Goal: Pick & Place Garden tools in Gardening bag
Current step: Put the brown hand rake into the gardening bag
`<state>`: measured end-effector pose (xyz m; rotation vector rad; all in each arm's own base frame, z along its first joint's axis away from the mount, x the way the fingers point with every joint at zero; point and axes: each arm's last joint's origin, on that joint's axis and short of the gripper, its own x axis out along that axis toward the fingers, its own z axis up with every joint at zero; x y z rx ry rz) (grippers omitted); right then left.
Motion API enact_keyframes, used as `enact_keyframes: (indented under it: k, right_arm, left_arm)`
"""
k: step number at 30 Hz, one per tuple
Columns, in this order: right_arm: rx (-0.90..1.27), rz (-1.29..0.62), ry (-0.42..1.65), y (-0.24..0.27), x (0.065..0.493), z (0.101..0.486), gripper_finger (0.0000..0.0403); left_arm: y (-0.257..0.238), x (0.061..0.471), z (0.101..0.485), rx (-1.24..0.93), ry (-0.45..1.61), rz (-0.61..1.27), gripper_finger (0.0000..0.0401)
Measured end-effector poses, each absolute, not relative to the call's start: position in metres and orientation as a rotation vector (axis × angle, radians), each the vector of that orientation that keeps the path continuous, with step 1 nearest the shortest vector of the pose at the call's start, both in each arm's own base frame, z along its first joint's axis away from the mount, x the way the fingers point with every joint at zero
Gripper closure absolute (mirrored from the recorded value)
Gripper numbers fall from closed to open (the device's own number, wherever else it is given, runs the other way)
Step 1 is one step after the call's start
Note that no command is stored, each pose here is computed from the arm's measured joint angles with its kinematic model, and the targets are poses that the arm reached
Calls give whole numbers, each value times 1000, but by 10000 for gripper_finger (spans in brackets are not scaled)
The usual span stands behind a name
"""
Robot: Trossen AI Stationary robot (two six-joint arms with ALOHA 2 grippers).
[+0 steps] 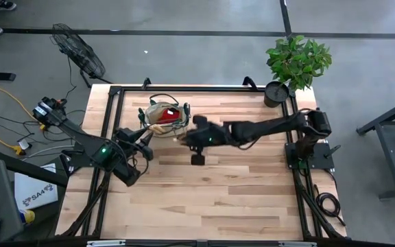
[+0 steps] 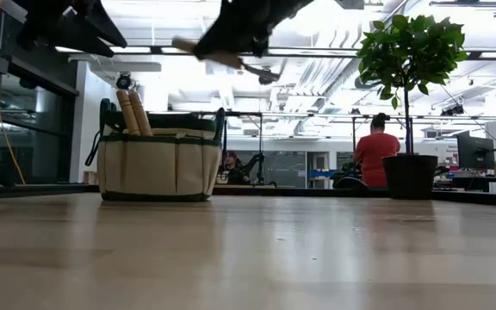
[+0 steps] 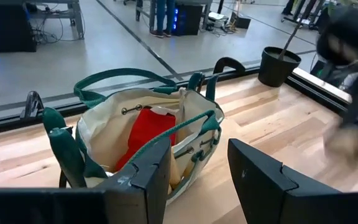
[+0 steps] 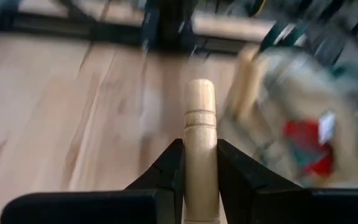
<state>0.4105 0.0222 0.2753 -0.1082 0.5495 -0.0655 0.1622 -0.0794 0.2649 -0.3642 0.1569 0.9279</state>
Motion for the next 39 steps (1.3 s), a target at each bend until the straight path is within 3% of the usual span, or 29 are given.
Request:
enact_keyframes:
  k: [8, 18, 28, 39]
  right_arm:
    - [-166, -18, 258, -26, 420, 304, 344]
    - [-188, 137, -6, -74, 436, 297, 344]
    - [-105, 120, -42, -94, 451, 266, 344]
    - [-9, 280, -71, -78, 446, 282, 344]
  left_arm:
    - [-80, 162, 265, -352, 174, 923, 244]
    - [-80, 162, 265, -355, 174, 924, 244]
    - [-80, 163, 264, -368, 181, 920, 244]
    - [-82, 167, 269, -255, 80, 921, 244]
